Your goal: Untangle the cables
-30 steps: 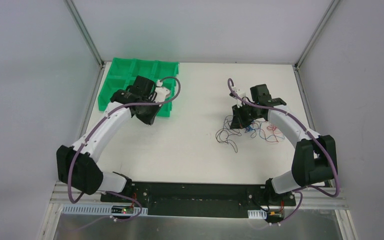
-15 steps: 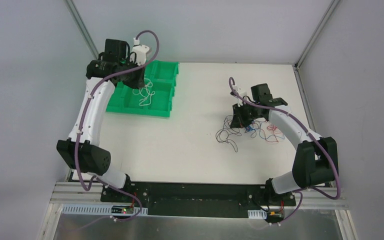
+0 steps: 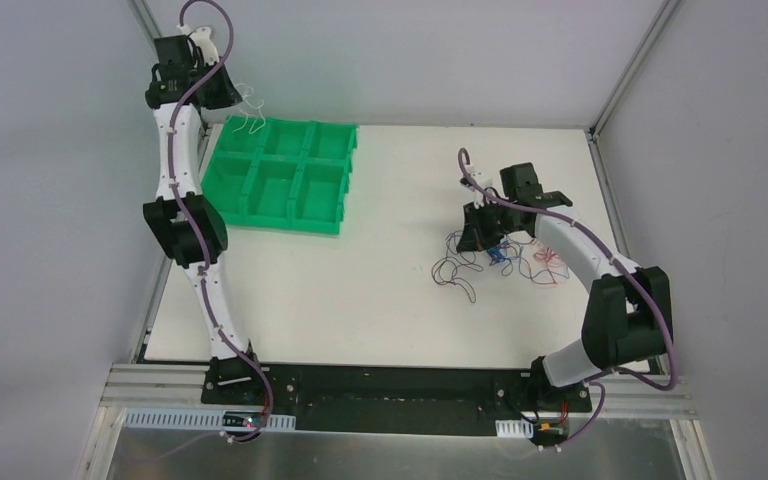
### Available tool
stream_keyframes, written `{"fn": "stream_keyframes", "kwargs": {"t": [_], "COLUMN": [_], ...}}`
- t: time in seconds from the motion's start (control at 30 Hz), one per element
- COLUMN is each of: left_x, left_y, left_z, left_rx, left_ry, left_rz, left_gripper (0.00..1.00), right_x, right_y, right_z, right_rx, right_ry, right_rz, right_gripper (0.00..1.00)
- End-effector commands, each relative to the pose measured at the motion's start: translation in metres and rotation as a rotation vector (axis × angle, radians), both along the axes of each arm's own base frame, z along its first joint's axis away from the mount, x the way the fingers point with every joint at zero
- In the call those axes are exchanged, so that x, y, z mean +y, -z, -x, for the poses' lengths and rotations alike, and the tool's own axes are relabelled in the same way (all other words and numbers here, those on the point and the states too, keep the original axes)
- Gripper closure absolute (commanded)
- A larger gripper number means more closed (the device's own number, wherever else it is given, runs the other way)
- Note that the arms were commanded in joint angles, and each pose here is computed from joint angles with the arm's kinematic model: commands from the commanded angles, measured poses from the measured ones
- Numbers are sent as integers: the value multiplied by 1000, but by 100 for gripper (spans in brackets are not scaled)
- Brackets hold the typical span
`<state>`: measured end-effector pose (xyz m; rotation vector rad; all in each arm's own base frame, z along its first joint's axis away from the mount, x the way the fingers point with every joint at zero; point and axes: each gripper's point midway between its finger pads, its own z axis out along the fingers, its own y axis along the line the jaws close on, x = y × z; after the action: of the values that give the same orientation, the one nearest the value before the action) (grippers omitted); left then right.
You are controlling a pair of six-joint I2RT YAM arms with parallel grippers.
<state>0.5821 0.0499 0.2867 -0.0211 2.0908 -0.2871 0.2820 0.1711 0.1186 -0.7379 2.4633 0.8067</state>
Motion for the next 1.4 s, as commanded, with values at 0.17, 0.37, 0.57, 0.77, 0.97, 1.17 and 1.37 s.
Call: {"fn": "stream_keyframes", "kwargs": {"t": [0.17,0.37,0.57,0.77,0.97,1.17,1.37], "left_x": [20,49,89,108,96,66,27], "left_y": [-3,50,93,114,96,19,-51], "left_z": [-72,-86,-80,-66,-52,-18,46], "left_rx": [-228,-161,-90,-41,-35,-127,-202], "left_ry": [-50,-146,-256,-306,-226,-129,1], "left_rz": [204,300,274,139,62,31,37], "left_gripper": [100,100,100,100,47,3,1], "right_x": [12,11,11,13,16,33,86], "right_y": [-8,0,4,3,-8,-40,-101], "right_z": [-19,-21,-22,-25,-27,-25,-9], "right_rx": [20,42,55,65,57,19,-77], "right_ry": [38,45,43,48,51,21,-116], "right_rz": [-60,-50,-41,-47,-68,-127,-207], "right_gripper": [100,100,100,100,100,100,100]}}
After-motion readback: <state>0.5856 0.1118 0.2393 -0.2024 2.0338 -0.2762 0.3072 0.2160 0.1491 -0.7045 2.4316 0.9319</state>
